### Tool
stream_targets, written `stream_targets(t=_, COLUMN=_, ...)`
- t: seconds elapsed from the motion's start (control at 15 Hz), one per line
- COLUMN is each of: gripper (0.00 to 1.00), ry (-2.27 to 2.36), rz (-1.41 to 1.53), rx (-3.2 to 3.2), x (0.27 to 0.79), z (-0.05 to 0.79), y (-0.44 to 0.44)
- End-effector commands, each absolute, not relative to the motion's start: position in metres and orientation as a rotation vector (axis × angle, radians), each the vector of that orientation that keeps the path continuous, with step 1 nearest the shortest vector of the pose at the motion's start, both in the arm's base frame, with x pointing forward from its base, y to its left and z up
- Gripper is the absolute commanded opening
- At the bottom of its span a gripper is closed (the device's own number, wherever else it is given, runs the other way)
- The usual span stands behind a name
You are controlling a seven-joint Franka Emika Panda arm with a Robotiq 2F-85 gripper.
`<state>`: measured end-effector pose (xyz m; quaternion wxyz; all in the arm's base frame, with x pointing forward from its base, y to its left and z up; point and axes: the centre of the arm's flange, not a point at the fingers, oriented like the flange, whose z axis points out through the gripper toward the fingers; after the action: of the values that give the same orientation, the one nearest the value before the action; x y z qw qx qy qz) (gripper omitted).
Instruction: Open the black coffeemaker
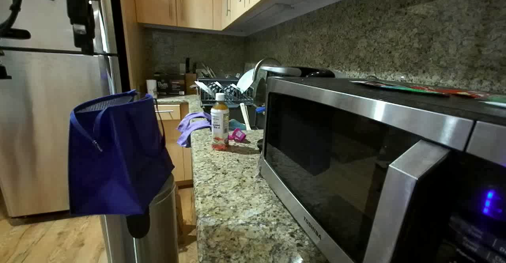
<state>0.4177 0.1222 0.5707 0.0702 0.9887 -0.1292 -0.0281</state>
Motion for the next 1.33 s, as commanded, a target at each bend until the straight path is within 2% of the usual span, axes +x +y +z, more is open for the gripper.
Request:
stream_targets(t=0.0, gripper=1.0, ry=-0.389, rz=-0.085, rx=2.975, x=0.418, z=0.571, y=0.122)
stream_targets(t=0.27, gripper=1.0, ry=-0.293, rz=-0.023, rx=2.912, x=0.454, z=0.584, y=0.128)
stream_targets(t=1.0, gripper=1.0, ry=0.328, rz=0.122, rx=2.59, x=0.59, z=0.578, y=0.193)
stream_targets(t=1.2, gripper=1.0, ry=0.423, rz=0.22, rx=2.429, x=0.61, z=0.584, y=0.203)
stream_targets(t=1.27, gripper=1.0, ry=0.347, rz=0.18, rx=2.5, x=0.587, z=0.571, y=0.195)
